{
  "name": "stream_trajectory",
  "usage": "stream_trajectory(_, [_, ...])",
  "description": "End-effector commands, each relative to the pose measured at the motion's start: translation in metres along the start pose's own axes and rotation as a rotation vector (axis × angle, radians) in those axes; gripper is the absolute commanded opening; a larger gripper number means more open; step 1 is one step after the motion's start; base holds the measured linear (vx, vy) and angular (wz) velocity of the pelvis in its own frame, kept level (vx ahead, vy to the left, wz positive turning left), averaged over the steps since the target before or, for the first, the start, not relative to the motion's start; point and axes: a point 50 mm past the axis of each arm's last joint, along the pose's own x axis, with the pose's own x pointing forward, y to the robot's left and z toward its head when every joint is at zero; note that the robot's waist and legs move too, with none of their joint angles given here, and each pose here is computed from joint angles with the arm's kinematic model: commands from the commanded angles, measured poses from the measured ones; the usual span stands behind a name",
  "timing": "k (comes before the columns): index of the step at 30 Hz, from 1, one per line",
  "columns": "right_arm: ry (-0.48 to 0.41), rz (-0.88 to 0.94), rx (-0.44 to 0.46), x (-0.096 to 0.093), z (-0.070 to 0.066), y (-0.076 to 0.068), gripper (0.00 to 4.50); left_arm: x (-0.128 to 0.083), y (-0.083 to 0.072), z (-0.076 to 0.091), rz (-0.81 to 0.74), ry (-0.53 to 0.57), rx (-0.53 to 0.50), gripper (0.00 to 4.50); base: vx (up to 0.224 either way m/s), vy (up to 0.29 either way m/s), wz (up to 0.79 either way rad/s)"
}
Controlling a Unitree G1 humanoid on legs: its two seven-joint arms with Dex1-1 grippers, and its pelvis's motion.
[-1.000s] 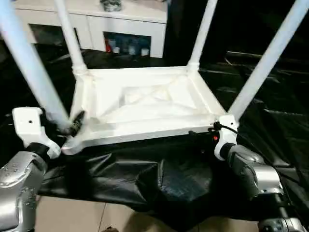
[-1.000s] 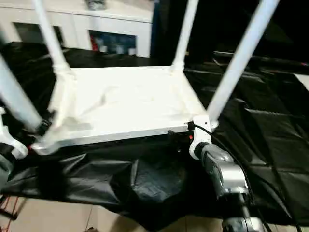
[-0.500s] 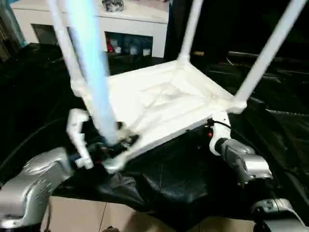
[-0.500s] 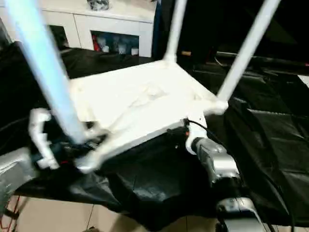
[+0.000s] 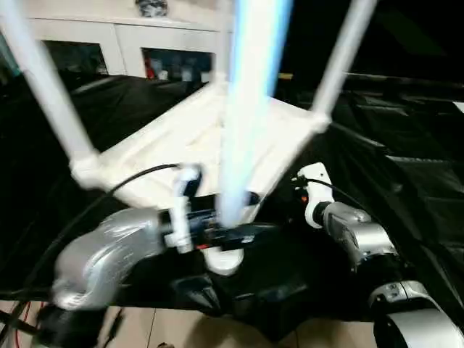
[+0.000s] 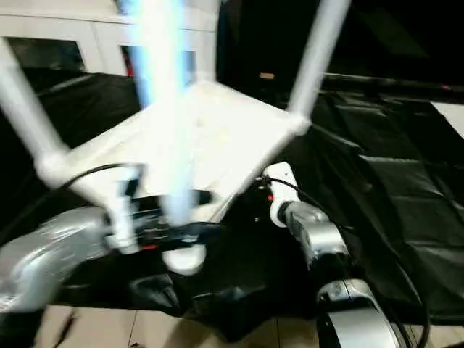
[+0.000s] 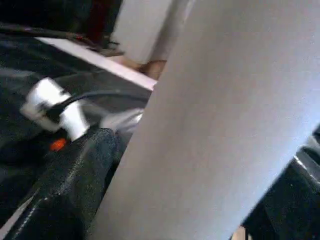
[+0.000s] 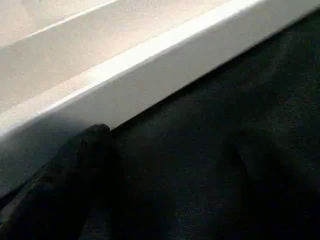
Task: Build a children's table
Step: Rotate table base
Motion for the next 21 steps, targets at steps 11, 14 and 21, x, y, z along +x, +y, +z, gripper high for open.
stream_trajectory(11, [-0.047,0.126,-0.045,0.016,0.017,0.027,4.45,0.06,0.034,0.001,0.146,0.014,0.149,4.5,0.0,0.0,0.0])
stream_trajectory(14, [-0.042,0.133,-0.051,0.017,0.016,0.028,4.45,0.064,0.036,0.0,0.169,0.016,0.157,4.5,0.0,0.0,0.0])
stream_trajectory(21, [-0.075,0.049,-0.038,0.009,0.019,0.006,4.45,0.05,0.06,-0.002,0.375,0.03,0.332,4.5,0.0,0.0,0.0])
